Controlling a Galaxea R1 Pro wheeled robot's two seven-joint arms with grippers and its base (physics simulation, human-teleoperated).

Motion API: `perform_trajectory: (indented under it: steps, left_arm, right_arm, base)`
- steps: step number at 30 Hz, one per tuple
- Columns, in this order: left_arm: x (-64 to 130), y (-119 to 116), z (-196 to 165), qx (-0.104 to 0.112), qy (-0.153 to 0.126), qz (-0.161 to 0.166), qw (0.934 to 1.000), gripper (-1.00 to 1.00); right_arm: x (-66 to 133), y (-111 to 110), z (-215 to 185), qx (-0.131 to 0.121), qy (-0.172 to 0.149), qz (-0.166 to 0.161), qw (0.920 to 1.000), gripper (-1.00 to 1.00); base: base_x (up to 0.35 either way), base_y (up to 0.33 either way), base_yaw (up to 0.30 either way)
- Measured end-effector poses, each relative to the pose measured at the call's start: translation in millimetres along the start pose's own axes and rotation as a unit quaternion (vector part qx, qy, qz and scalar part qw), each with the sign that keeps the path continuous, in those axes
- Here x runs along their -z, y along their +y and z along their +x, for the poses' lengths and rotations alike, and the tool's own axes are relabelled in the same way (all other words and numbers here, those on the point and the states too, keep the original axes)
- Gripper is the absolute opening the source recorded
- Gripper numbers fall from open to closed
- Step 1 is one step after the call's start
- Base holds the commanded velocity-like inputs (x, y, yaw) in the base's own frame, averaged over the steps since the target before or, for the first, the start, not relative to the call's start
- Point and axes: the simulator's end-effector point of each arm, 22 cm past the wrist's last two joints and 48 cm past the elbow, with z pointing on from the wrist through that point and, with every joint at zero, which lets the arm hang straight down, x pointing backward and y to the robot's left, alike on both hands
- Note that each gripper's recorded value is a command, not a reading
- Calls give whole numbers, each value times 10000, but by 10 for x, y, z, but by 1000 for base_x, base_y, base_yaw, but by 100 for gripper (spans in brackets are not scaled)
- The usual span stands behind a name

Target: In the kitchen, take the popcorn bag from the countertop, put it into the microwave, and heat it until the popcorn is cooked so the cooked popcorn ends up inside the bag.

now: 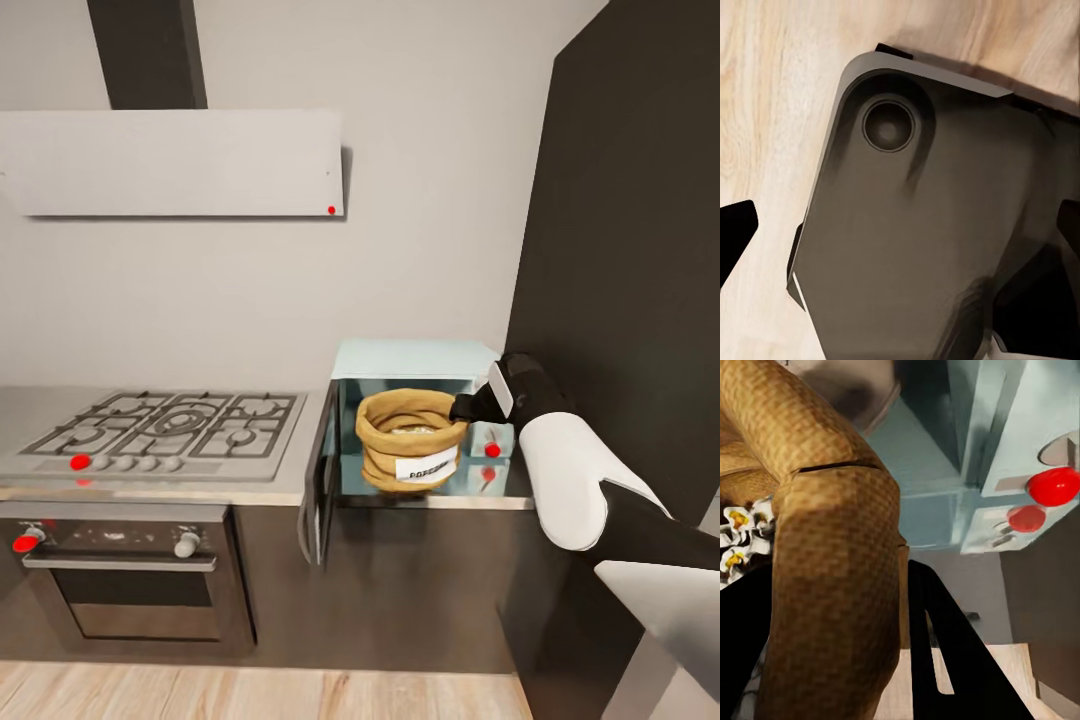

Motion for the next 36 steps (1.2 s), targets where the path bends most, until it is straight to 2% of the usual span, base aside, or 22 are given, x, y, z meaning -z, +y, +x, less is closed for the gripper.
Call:
perform_trajectory:
  steps: [13, 26, 32, 34, 36]
  left_arm:
    - [-1, 3, -1, 0, 2, -5, 10000, 100]
    - [0, 8, -3, 0, -2, -5, 10000, 100]
    - [-1, 0, -1, 0, 3, -1, 10000, 100]
    - [-1, 4, -1, 22, 0, -9, 10000, 100]
    - [-1, 4, -1, 23, 0, -9, 10000, 100]
  right_arm:
    - [-5, -2, 0, 2, 2, 4, 10000, -100]
    - [1, -13, -2, -2, -1, 10, 10000, -100]
    - [-7, -11, -1, -4, 2, 7, 10000, -100]
    - [-56, 7, 86, 116, 82, 90, 9999, -100]
    - [-51, 16, 78, 51, 36, 34, 10000, -100]
  base:
    - [75, 0, 0]
    - [289, 0, 0]
    - [26, 0, 0]
    - [0, 0, 0]
    - [0, 0, 0]
